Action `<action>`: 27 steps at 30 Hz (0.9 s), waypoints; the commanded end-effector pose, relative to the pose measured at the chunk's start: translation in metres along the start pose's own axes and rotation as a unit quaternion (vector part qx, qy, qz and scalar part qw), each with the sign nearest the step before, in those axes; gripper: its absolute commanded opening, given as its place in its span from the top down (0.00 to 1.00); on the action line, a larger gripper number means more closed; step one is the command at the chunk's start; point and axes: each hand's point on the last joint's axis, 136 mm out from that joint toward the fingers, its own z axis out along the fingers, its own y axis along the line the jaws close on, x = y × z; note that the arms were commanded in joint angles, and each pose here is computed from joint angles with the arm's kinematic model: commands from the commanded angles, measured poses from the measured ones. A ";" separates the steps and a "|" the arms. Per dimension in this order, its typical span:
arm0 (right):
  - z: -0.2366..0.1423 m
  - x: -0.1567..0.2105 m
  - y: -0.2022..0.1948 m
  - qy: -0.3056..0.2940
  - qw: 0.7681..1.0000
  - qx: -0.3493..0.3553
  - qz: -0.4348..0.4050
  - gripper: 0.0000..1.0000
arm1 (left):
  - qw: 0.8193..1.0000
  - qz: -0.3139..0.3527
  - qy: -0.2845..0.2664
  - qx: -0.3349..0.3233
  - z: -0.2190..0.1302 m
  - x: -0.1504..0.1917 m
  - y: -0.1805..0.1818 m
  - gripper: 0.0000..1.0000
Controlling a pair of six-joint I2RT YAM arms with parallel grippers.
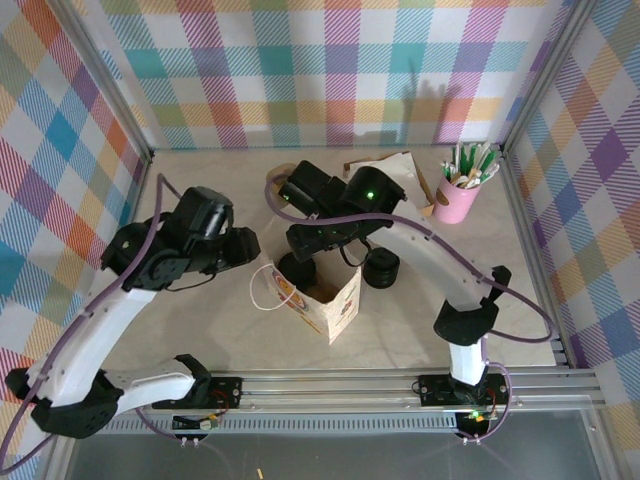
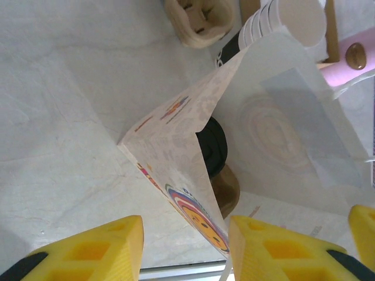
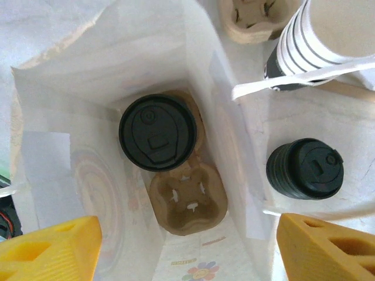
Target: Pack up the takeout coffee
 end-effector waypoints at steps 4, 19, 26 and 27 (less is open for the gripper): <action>-0.055 -0.018 -0.013 -0.089 0.996 -0.019 0.010 0.23 | 0.996 0.006 -0.093 0.018 -0.047 -0.022 0.013 0.59; -0.143 -0.021 -0.076 -0.205 0.974 -0.013 0.091 0.29 | 0.978 0.086 -0.189 0.029 -0.102 -0.084 -0.023 0.60; -0.149 0.027 -0.135 -0.236 0.966 0.032 0.098 0.33 | 0.962 0.132 -0.233 0.045 -0.067 -0.115 -0.065 0.61; -0.152 0.030 -0.139 -0.261 0.961 0.028 0.090 0.35 | 0.960 0.139 -0.238 0.040 -0.061 -0.117 -0.067 0.61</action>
